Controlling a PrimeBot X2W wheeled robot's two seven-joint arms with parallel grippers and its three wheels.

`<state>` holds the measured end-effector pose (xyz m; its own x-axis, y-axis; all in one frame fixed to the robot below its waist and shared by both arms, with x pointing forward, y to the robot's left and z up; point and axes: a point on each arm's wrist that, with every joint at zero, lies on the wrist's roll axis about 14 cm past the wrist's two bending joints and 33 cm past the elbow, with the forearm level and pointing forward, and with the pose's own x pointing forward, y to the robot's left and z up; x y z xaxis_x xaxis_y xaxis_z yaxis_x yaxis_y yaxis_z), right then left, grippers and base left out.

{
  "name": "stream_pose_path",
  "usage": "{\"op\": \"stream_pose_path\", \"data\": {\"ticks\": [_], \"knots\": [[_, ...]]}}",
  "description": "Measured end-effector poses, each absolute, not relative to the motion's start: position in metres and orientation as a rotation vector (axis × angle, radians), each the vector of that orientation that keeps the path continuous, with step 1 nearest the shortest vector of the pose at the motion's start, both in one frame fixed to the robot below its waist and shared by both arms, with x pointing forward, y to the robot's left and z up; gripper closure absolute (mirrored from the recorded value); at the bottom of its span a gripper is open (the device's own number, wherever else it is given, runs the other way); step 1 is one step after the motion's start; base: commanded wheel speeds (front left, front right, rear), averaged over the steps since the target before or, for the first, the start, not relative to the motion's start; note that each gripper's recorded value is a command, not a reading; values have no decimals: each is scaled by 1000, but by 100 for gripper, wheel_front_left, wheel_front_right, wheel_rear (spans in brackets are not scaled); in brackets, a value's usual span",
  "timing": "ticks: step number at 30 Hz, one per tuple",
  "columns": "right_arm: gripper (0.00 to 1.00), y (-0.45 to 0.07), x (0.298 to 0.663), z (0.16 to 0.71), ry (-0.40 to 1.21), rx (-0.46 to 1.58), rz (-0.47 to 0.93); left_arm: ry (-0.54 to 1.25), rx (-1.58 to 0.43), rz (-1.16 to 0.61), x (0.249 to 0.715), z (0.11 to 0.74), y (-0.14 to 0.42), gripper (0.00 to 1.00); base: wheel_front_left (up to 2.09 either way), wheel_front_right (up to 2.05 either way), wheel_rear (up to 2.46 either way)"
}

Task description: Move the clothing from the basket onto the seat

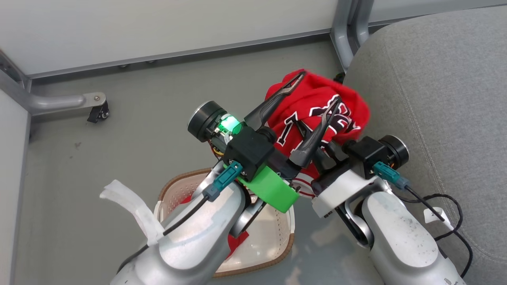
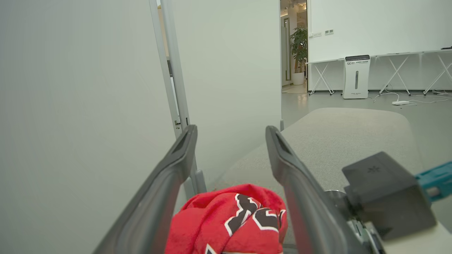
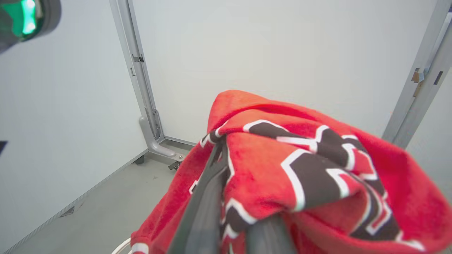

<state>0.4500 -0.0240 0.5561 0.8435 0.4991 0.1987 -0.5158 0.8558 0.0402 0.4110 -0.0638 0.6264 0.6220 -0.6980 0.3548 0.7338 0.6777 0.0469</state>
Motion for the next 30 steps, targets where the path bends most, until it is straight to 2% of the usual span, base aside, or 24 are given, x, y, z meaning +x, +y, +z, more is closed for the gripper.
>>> {"op": "stream_pose_path", "data": {"ticks": [8, 18, 30], "knots": [[100, -53, 451, 547, -169, 57, 450, -335, -99, -841, 411, 615, -68, 0, 0, 0, 0], [100, -124, 445, 538, -156, -1, 250, -291, -95, -920, 409, 594, -90, 0, 0, 0, 0], [100, -216, 413, 527, -122, -44, -16, -223, -96, -1055, 405, 562, -129, 0, 0, 0, 0]]}}
